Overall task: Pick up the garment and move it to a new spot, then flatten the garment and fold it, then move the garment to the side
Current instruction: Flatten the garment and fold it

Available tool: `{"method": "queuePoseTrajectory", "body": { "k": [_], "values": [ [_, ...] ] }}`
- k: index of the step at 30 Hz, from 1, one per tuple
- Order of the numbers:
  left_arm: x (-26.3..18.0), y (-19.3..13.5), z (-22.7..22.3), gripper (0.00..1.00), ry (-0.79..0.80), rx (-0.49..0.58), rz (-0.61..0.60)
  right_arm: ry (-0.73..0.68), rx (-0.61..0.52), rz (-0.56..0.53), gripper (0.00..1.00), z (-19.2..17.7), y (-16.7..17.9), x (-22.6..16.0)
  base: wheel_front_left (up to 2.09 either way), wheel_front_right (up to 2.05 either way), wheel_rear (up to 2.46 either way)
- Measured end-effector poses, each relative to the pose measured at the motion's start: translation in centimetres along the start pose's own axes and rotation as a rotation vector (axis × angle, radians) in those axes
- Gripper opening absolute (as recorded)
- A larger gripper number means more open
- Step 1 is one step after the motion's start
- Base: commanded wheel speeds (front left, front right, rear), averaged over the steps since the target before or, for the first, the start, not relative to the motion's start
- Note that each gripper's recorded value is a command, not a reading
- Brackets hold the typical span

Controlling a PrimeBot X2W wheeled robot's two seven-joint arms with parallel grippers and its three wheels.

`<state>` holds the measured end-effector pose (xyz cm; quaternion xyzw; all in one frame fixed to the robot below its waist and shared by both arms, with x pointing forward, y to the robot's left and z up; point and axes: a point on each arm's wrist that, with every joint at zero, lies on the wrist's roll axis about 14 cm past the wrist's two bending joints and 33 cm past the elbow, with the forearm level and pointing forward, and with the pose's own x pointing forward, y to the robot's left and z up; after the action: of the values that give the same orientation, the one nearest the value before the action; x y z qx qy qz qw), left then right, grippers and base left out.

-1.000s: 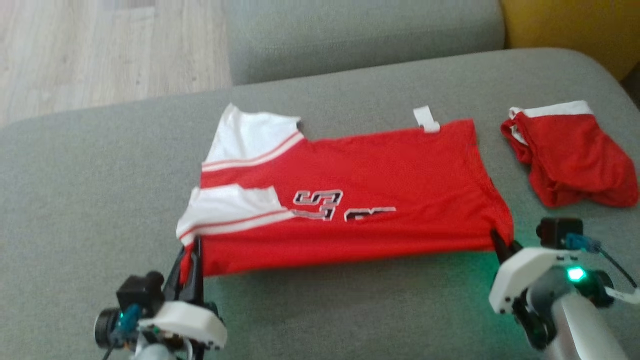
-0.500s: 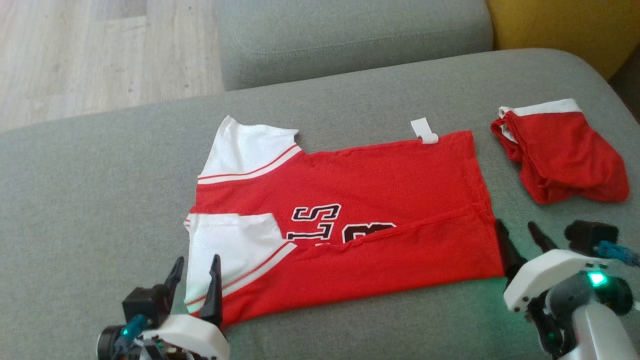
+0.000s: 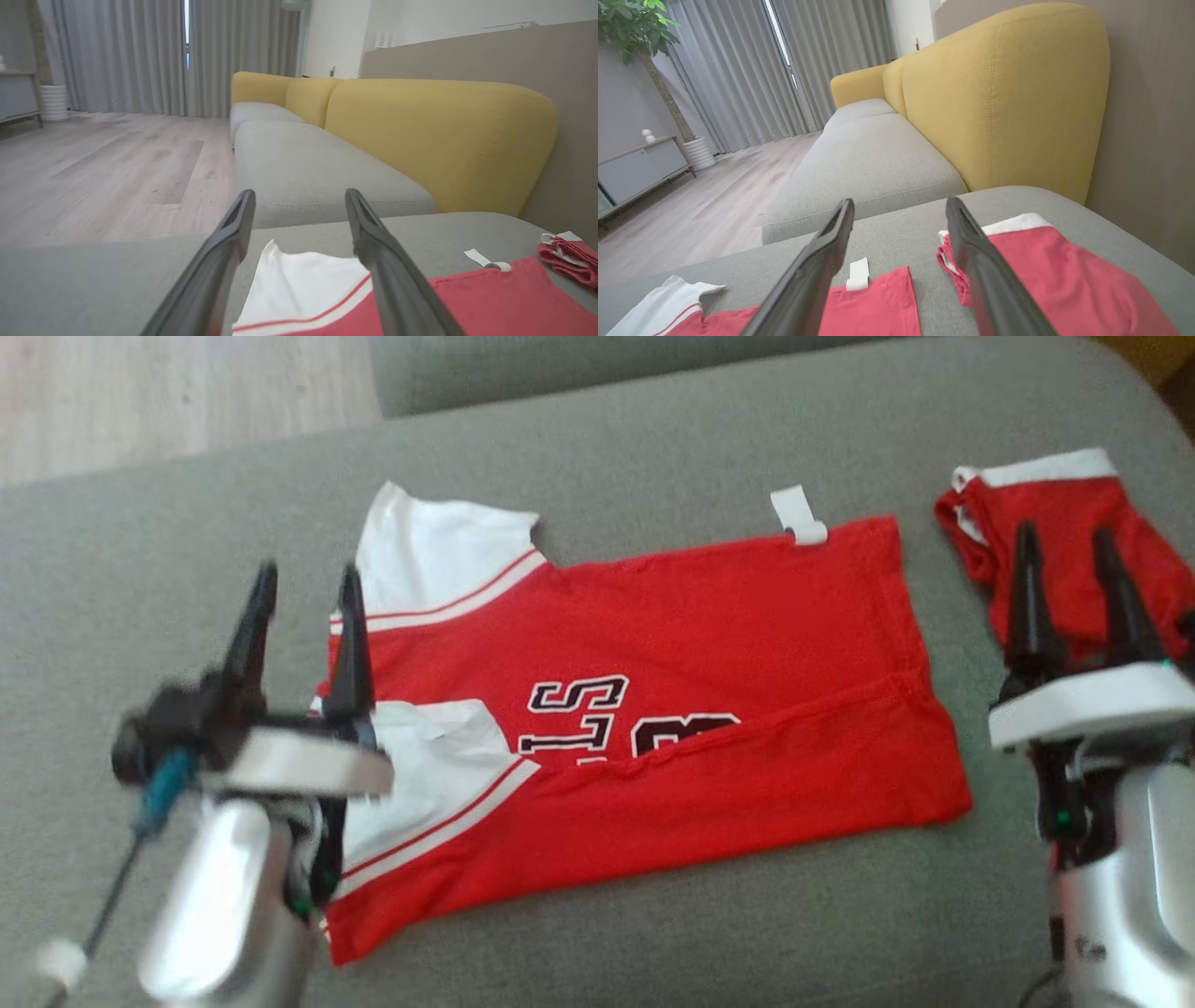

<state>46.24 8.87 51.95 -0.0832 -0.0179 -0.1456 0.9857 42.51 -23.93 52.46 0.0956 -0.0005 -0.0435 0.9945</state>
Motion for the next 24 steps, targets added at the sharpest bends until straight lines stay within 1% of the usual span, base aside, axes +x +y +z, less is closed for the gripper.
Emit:
{"method": "queuePoseTrajectory", "body": {
  "k": [3, 6, 11, 12, 16, 19, 24],
  "values": [
    [2.9, -0.3, 0.2, 1.00, 0.021, 0.045, -0.067, -0.014, -0.023, 0.006, 1.00, 0.4, 0.2, 1.6, 0.00, 0.00, 0.00],
    [6.1, -0.4, -0.3, 1.00, 0.080, 0.083, -0.128, -0.028, -0.035, 0.017, 1.00, 0.7, 0.5, 3.3, 0.00, 0.00, 0.00],
    [10.2, 0.8, -3.0, 1.00, 0.248, 0.111, -0.170, -0.020, -0.070, 0.040, 1.00, 0.0, 1.2, 5.7, 0.00, 0.00, 0.00],
    [10.2, 0.8, -3.0, 1.00, 0.248, 0.111, -0.170, -0.020, -0.070, 0.040, 1.00, 0.0, 1.2, 5.7, 0.00, 0.00, 0.00],
    [12.0, 2.5, -7.0, 1.00, 0.443, 0.152, -0.168, 0.004, -0.085, 0.047, 1.00, -1.3, 1.2, 6.9, 0.00, 0.00, 0.00],
    [12.2, 3.8, -10.0, 1.00, 0.586, 0.218, -0.171, 0.011, -0.097, 0.047, 1.00, -1.9, 1.0, 7.6, 0.00, 0.00, 0.00],
    [11.8, 4.3, -13.9, 1.00, 0.737, 0.253, -0.189, 0.025, -0.111, 0.036, 1.00, -2.7, 0.3, 7.7, 0.00, 0.00, 0.00]
  ]
}}
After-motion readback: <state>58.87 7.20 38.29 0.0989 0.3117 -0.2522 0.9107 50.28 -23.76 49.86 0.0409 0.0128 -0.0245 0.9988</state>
